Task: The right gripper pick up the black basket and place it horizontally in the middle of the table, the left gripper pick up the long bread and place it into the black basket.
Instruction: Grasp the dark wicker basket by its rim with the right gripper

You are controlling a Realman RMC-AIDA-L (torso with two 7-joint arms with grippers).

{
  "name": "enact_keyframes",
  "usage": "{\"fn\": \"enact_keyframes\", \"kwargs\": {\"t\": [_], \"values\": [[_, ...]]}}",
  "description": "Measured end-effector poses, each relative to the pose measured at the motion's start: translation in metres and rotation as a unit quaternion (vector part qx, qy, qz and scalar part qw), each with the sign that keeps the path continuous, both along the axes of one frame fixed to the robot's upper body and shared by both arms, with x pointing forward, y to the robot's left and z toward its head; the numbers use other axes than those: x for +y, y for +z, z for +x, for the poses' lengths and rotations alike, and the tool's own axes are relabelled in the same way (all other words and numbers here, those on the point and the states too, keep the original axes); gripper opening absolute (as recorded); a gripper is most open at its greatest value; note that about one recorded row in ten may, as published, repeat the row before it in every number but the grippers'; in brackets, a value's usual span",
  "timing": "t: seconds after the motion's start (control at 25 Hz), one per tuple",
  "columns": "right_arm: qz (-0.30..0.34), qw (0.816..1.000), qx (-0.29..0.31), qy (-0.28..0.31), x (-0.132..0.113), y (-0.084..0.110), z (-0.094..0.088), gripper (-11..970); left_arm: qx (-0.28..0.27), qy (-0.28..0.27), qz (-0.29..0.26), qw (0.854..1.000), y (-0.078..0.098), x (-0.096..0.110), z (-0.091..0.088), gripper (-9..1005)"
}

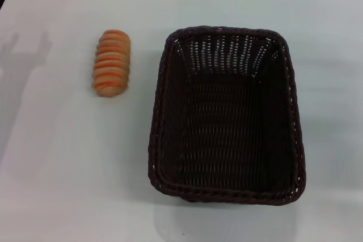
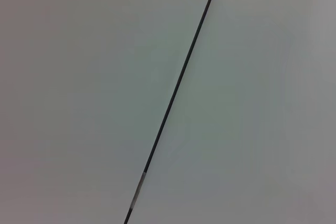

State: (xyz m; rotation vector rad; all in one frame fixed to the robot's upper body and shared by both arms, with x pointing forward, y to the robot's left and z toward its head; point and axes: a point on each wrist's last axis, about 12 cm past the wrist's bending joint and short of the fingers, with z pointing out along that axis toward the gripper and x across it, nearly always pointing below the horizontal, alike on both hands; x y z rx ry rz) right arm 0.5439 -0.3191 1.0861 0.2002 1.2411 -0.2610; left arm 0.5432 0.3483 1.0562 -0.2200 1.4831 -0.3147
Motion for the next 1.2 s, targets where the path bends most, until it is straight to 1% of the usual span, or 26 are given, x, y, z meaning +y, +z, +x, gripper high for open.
{"fn": "enact_keyframes", "kwargs": {"t": [0.32, 0.56, 0.84, 1.08, 1.16, 1.2], "values": [[0.001, 1.0, -0.004, -0.002, -0.001, 0.002, 0.001, 686, -0.008, 0.0, -0.011, 1.0, -0.002, -0.004, -0.007, 753], [0.001, 1.0, -0.006, -0.003, -0.001, 0.002, 0.001, 682, -0.008, 0.0, -0.01, 1.0, -0.003, -0.007, -0.007, 752], [0.006, 1.0, 0.0, 0.001, 0.002, 0.0, -0.001, 677, -0.014, -0.003, -0.014, 1.0, 0.0, -0.007, -0.006, 750], [0.031, 0.999, 0.026, 0.017, 0.007, 0.002, 0.001, 673, -0.014, -0.008, -0.011, 1.0, 0.001, -0.008, -0.006, 749], [0.02, 0.999, 0.039, 0.02, 0.011, 0.006, 0.003, 671, -0.015, -0.008, -0.011, 1.0, 0.001, -0.007, -0.007, 749], [-0.002, 0.998, 0.053, 0.023, 0.018, 0.012, 0.005, 671, -0.016, -0.007, -0.011, 1.0, 0.002, -0.006, -0.008, 748]]}}
